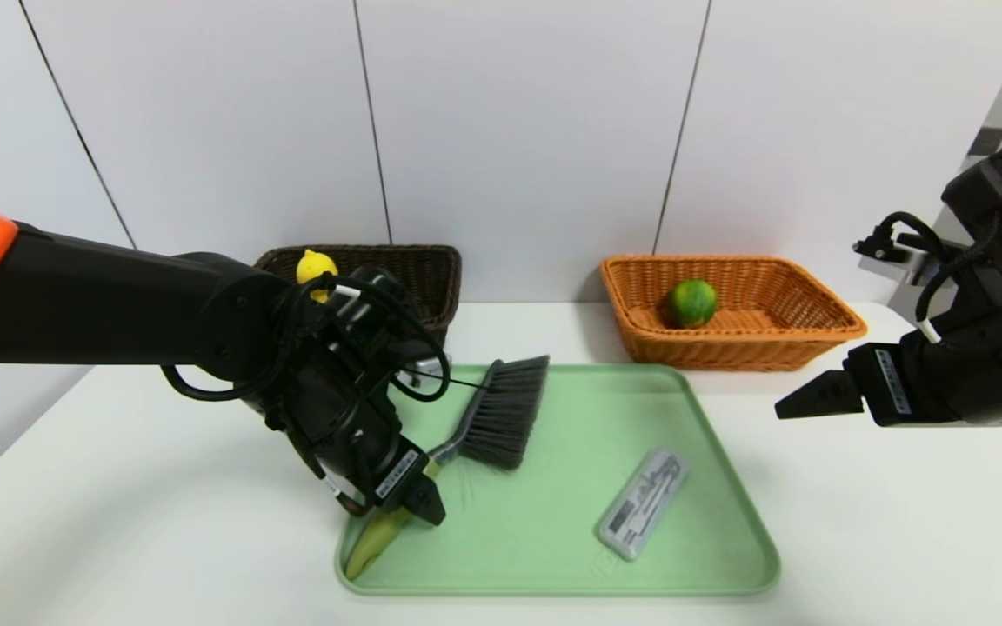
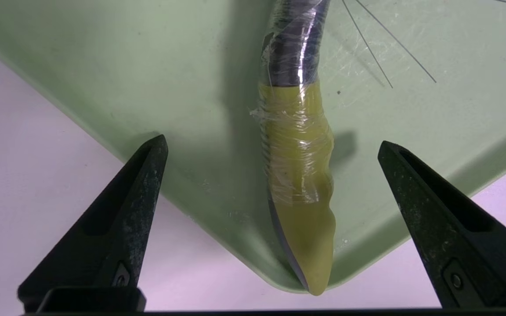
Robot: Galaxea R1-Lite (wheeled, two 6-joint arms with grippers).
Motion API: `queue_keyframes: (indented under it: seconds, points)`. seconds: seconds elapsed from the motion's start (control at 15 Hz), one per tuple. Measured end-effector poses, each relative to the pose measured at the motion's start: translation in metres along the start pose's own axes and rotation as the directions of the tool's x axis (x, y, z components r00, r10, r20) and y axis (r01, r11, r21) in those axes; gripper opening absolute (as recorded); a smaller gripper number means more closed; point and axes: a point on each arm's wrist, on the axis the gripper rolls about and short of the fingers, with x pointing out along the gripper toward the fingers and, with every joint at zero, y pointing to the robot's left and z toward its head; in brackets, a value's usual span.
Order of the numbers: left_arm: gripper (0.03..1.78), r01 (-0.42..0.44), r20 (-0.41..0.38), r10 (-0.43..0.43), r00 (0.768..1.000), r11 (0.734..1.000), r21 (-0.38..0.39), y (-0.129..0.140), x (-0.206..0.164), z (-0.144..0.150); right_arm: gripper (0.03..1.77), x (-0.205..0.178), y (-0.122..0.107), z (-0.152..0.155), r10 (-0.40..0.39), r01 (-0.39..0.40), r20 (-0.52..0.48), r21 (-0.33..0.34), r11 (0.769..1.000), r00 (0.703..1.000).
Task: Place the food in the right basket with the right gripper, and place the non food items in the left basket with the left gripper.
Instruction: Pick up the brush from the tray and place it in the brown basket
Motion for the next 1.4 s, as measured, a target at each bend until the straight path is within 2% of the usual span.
queue_keyframes:
  seconds: [0.2,0.73,1.4]
  points:
    - [1.69,0.002,-0.005,-0.002,1.000,1.000,0.022,0.0006,0.0023,-0.0001,1.70,0.0013,-0.0001,-0.0003,0.000,0.000,-0.005,-0.001,1.000,1.000]
    - [1.69,0.000,-0.008,0.000,1.000,1.000,0.025,0.0012,0.0056,0.0007,1.70,0.0021,-0.0003,-0.0010,-0.002,0.002,-0.010,-0.002,1.000,1.000]
    - [1.69,-0.072,-0.030,0.074,0.997,0.997,0.040,-0.0013,0.0104,0.0007,1.70,0.0024,-0.0003,-0.0026,-0.001,0.001,-0.015,-0.001,1.000,1.000]
